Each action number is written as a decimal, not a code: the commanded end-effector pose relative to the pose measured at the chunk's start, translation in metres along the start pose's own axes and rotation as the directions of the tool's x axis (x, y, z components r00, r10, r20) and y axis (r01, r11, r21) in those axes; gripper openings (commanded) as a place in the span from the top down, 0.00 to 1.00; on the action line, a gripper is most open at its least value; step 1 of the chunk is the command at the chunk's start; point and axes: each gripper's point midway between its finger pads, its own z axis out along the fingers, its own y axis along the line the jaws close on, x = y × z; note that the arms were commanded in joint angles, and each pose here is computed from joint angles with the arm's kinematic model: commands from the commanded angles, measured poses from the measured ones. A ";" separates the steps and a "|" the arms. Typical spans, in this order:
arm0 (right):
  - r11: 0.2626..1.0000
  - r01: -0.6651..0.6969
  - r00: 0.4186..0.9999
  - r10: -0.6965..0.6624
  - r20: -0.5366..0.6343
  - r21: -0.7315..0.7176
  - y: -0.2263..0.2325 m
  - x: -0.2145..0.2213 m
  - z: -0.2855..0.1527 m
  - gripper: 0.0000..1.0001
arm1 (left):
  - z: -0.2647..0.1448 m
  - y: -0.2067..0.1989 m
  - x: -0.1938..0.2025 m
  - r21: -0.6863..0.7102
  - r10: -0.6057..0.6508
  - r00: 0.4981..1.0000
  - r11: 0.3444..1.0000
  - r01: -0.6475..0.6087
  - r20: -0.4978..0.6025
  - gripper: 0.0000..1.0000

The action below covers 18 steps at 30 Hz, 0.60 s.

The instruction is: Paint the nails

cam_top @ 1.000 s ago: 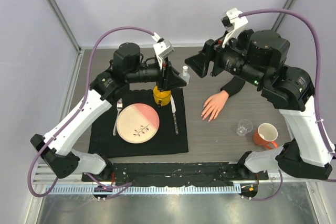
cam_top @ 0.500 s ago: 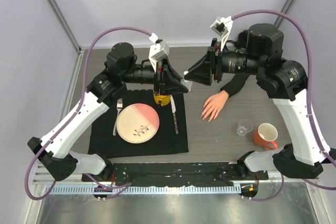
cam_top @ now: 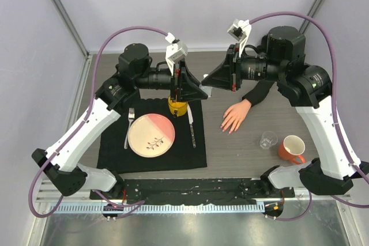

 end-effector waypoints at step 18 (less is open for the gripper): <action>0.561 -0.018 0.976 -0.170 0.136 0.828 -0.023 -0.022 -0.001 0.99 | -0.006 0.112 -0.045 -0.536 0.031 0.999 0.844 -0.011 0.028 1.00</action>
